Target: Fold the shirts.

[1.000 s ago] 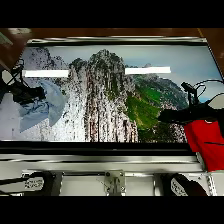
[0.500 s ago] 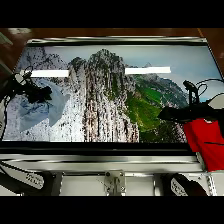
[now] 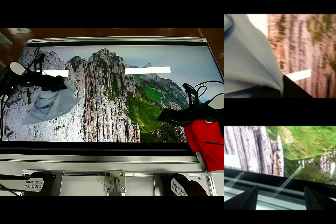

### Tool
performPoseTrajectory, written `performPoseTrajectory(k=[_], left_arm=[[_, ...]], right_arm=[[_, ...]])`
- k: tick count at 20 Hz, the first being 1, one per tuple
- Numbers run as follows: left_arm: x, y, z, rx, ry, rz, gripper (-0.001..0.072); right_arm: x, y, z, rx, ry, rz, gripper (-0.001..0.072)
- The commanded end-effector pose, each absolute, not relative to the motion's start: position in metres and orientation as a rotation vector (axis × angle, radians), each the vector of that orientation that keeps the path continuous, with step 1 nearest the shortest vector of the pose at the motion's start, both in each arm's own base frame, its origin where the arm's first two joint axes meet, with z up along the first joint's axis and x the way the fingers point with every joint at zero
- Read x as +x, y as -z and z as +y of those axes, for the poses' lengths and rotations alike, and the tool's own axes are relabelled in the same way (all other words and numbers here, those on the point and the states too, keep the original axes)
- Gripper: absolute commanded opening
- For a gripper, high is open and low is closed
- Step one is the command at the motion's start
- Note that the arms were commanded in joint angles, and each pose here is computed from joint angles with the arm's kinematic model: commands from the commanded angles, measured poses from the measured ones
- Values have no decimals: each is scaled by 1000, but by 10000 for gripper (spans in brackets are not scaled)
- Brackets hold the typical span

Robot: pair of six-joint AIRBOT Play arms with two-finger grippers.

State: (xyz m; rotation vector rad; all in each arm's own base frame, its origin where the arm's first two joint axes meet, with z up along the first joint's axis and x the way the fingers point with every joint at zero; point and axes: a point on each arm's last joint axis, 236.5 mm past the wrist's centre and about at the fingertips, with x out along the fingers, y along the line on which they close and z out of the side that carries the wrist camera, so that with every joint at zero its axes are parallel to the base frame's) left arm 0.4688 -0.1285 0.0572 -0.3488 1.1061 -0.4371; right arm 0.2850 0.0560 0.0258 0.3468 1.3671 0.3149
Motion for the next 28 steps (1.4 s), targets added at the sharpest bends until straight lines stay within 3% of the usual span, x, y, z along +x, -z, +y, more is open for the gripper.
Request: performPoseTrajectory(k=[1,6,11,12,13,14,15,22,28], left_arm=[[395,-134,-258,-293,819,1038,38],[297,-115,-395,-144,1098,1083,38],[236,-46,-483,-104,1162,1178,55],[232,-35,-485,-110,1148,1217,210],[234,-28,-481,-133,1118,1262,453],[242,-27,-469,-157,1085,1298,648],[256,-27,-451,-179,1050,1334,672],[341,-7,-243,-265,677,1581,668],[351,43,-179,-414,466,1555,668]], right_arm=[[262,-25,52,295,-337,1461,695],[233,-52,25,160,-300,1592,694],[237,-67,-4,67,-186,1584,695],[239,-67,-6,62,-177,1577,695],[241,-66,-10,53,-164,1570,694],[244,-66,-16,34,-139,1560,694],[247,-65,-26,11,-97,1551,694],[231,-27,-63,35,64,1616,694],[207,14,-31,235,-29,1690,695]])
